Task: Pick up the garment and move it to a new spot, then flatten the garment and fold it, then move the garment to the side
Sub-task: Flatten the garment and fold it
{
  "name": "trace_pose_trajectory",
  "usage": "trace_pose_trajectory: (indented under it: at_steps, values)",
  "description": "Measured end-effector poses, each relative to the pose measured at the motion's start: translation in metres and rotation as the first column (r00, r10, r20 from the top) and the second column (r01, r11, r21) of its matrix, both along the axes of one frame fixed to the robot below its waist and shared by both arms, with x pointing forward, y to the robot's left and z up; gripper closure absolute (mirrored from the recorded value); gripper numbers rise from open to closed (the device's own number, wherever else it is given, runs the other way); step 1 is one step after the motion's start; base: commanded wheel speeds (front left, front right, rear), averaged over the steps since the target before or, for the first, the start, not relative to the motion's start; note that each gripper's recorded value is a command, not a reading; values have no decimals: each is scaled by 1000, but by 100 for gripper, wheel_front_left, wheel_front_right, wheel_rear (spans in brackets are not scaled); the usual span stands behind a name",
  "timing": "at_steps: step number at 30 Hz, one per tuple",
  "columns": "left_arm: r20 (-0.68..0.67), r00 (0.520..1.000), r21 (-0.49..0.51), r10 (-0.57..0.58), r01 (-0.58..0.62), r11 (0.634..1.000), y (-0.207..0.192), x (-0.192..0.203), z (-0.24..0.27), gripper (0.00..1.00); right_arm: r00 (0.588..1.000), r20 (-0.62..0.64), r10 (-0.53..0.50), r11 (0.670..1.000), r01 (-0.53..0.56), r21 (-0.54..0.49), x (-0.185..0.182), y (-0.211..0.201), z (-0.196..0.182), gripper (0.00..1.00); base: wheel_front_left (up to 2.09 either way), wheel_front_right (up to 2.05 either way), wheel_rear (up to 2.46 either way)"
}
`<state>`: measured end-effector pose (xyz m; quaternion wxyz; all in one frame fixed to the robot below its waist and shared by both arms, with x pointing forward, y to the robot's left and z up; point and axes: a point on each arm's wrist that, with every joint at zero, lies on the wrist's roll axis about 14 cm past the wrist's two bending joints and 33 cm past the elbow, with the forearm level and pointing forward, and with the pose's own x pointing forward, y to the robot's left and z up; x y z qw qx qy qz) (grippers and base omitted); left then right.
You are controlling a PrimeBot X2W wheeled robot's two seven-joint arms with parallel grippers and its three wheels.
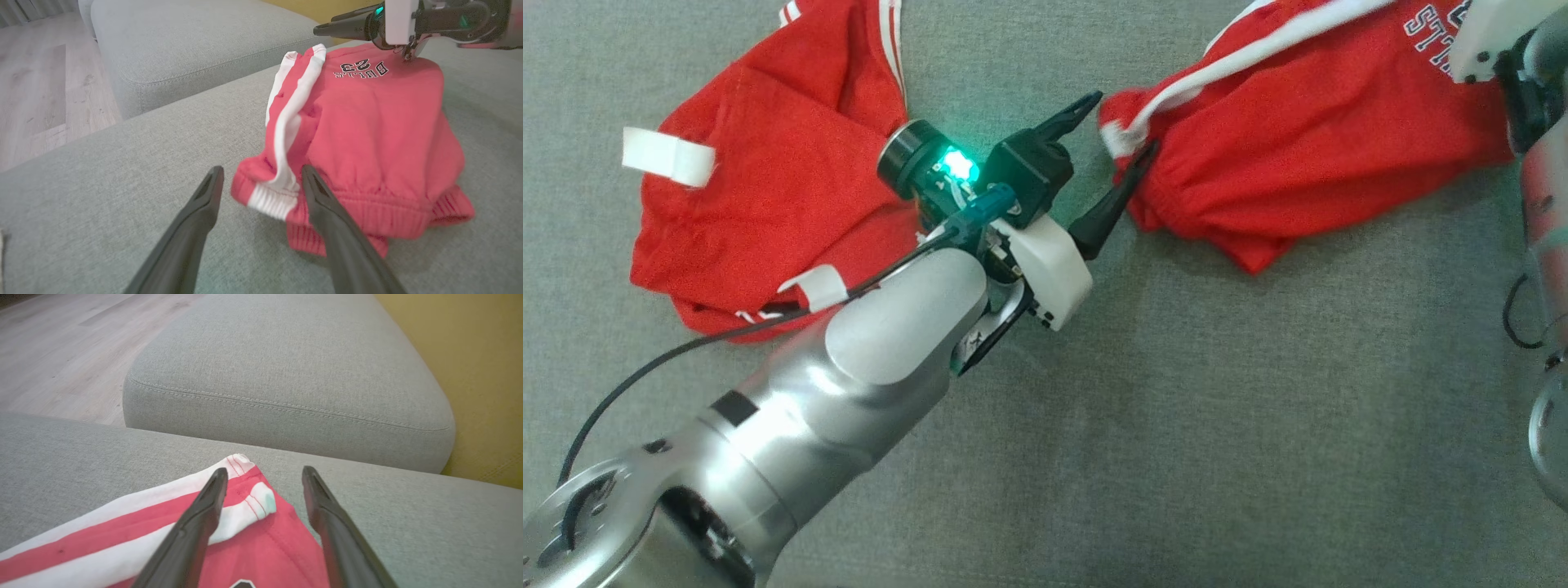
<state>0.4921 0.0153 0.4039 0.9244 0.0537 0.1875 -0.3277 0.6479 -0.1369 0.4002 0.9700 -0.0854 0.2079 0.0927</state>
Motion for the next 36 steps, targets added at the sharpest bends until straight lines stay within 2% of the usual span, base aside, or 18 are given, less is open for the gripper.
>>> trace_pose_trajectory:
  at_steps: [4,9,14,22,29,36]
  values:
    - [38,999,9,16,-16,1000,3,4,7,0,1000,22,-16,1000,16,0,-2,-8,9,0,0,0,0]
    - [135,988,-14,75,-74,997,12,16,37,0,995,91,-39,999,37,24,-9,-17,37,0,0,0,0]
    - [215,963,-77,161,-147,986,25,21,74,0,977,204,-66,996,51,77,-18,-24,82,0,0,0,0]
    - [285,920,-189,270,-222,956,39,4,119,0,930,352,-107,985,50,167,-49,-30,146,0,0,0,0]
    - [272,898,-263,345,-276,925,47,-26,130,0,887,441,-136,973,35,229,-97,-40,167,0,0,0,0]
    - [233,896,-306,378,-301,903,48,-53,125,0,883,441,-164,960,40,277,-150,-50,146,0,0,0,0]
